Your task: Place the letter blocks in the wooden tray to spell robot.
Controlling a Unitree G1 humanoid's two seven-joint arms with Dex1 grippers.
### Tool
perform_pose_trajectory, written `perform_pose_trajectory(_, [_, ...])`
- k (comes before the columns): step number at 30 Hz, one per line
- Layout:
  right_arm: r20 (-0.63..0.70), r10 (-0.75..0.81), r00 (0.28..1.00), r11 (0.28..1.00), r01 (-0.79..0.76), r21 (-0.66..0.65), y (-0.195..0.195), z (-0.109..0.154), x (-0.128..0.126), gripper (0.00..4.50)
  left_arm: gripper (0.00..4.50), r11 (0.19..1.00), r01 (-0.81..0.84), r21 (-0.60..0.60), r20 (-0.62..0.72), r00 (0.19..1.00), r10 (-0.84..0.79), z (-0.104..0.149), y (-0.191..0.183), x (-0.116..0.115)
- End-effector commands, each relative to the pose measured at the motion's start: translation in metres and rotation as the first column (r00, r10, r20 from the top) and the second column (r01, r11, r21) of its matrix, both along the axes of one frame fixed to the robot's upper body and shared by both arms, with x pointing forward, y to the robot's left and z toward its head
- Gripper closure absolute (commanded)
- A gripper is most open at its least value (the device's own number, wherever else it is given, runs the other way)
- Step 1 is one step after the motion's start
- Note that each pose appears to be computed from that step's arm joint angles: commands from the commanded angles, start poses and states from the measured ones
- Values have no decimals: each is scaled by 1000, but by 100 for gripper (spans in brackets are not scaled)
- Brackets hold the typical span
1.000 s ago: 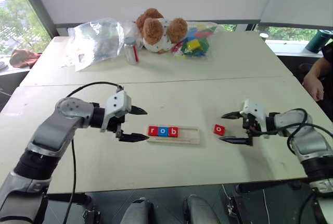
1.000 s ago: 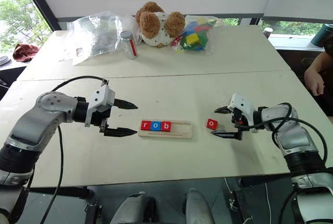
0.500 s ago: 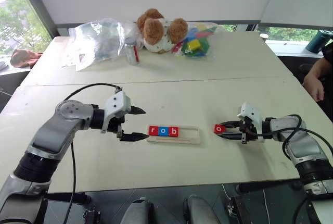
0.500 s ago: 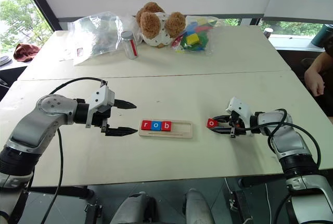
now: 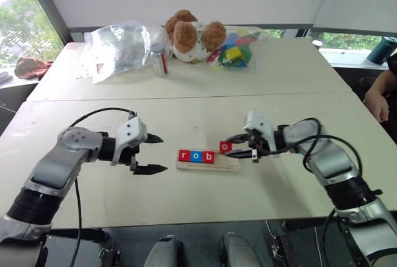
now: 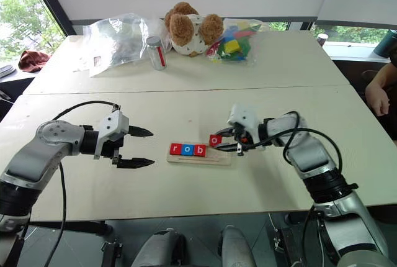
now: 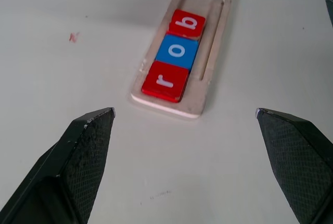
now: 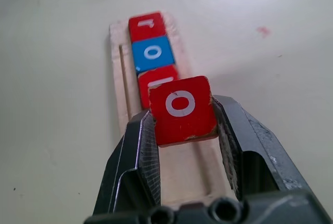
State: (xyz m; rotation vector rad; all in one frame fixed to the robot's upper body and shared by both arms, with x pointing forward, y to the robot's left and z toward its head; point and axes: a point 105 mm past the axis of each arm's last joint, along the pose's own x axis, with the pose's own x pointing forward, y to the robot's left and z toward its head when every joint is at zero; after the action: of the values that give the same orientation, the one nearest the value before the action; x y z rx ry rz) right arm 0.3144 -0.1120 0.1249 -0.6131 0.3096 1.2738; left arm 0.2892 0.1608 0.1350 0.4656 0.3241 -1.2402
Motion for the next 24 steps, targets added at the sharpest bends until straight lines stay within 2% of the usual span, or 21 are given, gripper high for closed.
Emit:
perform_pose_trajectory(1, [26, 38, 999, 999, -37, -31, 8, 3, -4, 338, 0, 1000, 0, -4, 59, 998, 0, 13, 0, -1])
perform_pose_trajectory(12, [27, 49, 998, 995, -47, -88, 13, -12, 0, 338, 0, 1000, -1, -28, 62, 998, 2, 12, -9, -7])
perform_pose_trajectory(24, [24, 46, 999, 997, -44, -63, 21, -13, 2, 338, 0, 999, 5, -36, 64, 998, -3, 12, -14, -11])
